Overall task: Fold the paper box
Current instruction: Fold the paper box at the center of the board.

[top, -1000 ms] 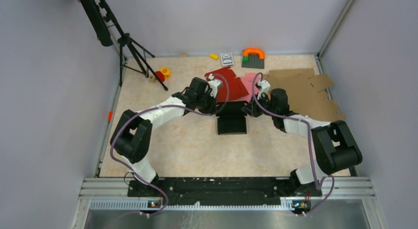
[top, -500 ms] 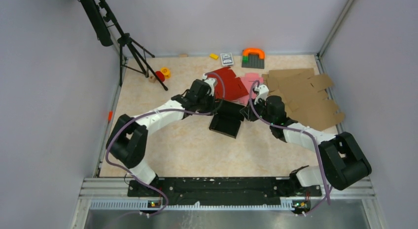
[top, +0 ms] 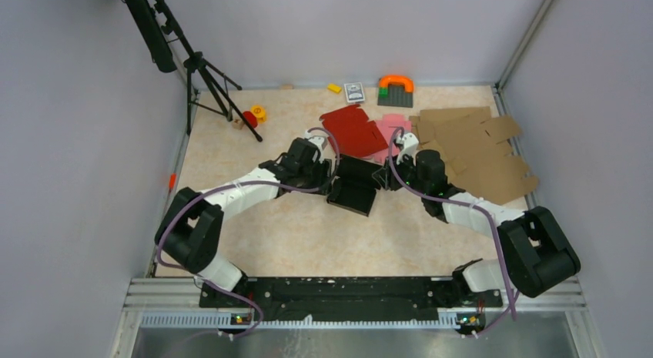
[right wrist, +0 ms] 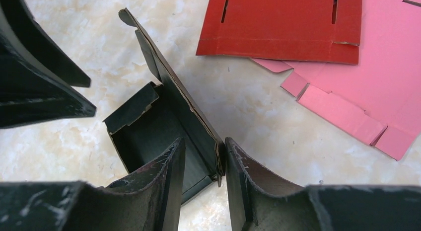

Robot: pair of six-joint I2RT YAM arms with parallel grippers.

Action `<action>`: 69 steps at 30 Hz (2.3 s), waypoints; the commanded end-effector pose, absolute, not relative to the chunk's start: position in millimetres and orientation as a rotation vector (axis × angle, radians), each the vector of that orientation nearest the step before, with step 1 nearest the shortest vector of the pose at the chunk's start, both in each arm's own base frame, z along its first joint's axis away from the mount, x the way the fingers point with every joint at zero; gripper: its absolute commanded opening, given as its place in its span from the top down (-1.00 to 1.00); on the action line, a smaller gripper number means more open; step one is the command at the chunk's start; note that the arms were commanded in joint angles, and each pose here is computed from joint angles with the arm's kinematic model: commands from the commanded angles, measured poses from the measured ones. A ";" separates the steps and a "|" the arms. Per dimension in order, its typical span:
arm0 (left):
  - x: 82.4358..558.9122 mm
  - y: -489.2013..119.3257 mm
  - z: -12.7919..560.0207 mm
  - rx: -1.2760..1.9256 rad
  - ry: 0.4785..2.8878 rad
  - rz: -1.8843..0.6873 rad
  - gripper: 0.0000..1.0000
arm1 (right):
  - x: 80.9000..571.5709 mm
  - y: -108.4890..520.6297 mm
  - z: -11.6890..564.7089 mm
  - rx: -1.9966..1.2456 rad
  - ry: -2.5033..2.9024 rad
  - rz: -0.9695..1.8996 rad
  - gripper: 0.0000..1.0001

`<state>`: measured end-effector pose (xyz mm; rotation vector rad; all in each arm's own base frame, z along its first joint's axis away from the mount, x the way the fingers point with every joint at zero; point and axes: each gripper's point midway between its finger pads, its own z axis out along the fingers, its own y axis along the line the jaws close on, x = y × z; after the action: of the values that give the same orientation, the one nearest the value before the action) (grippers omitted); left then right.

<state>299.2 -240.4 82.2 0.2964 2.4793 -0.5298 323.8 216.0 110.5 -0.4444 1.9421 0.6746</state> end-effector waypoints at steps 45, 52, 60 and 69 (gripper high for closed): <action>307.9 -251.6 17.3 0.165 2.533 -0.338 0.75 | 320.8 234.9 118.6 -0.498 1.872 0.785 0.39; 306.0 -259.3 24.5 0.237 2.490 -0.129 1.00 | 319.4 236.4 121.9 -0.502 1.852 0.800 0.40; 303.5 -266.9 24.6 0.297 2.482 -0.006 1.00 | 319.5 237.3 119.1 -0.508 1.850 0.804 0.14; 299.7 -272.7 25.3 0.339 2.472 0.036 1.00 | 326.7 227.0 113.8 -0.446 1.884 0.735 0.34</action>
<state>302.5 -271.4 27.1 0.3032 2.4607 -0.0116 318.6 225.1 100.9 -0.4618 1.9365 0.7463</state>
